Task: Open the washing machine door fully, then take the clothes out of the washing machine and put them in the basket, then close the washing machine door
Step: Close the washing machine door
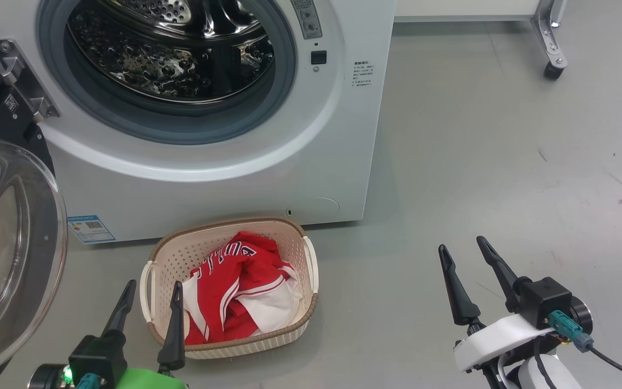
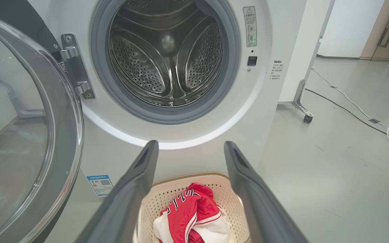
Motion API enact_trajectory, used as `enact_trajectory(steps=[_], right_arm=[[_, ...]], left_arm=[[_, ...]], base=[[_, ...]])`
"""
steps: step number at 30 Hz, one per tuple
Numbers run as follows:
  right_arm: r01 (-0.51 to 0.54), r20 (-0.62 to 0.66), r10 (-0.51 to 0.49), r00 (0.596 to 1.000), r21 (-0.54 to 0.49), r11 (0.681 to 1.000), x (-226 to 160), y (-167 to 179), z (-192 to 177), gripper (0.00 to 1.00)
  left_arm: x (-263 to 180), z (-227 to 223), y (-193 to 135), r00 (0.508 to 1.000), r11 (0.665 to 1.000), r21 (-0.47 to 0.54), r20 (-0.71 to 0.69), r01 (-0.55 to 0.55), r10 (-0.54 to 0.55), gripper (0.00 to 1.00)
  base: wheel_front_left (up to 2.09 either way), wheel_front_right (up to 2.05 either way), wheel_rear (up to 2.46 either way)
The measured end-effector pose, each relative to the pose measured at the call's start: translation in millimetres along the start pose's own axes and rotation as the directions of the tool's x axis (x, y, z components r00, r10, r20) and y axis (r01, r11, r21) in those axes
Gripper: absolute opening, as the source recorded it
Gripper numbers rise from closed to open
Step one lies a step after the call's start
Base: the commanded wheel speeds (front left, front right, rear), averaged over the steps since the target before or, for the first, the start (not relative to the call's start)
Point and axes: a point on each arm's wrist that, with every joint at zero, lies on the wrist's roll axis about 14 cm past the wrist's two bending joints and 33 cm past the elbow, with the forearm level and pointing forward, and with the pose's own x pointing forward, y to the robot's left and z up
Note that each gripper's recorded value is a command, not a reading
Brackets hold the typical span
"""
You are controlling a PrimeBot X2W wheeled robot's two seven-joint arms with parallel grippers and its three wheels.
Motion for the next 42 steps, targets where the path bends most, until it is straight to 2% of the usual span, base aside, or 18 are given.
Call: enact_trajectory(steps=[30,42], right_arm=[[0.001,0.004,-0.001,1.0,0.0,1.0,4.4,-0.8,1.3,1.0],[-0.105,-0.006,0.105,0.994,-0.001,0.994,19.7,31.6,-2.1,1.0]], left_arm=[[-4.8,2.4,4.2,1.0,1.0,0.001,0.004,-0.021,0.021,1.0],[-27.1,11.9,33.9,0.991,0.991,0.008,0.038,-0.131,0.131,1.0]], base=[[0.0,0.0,0.0],[0.0,0.0,0.0]])
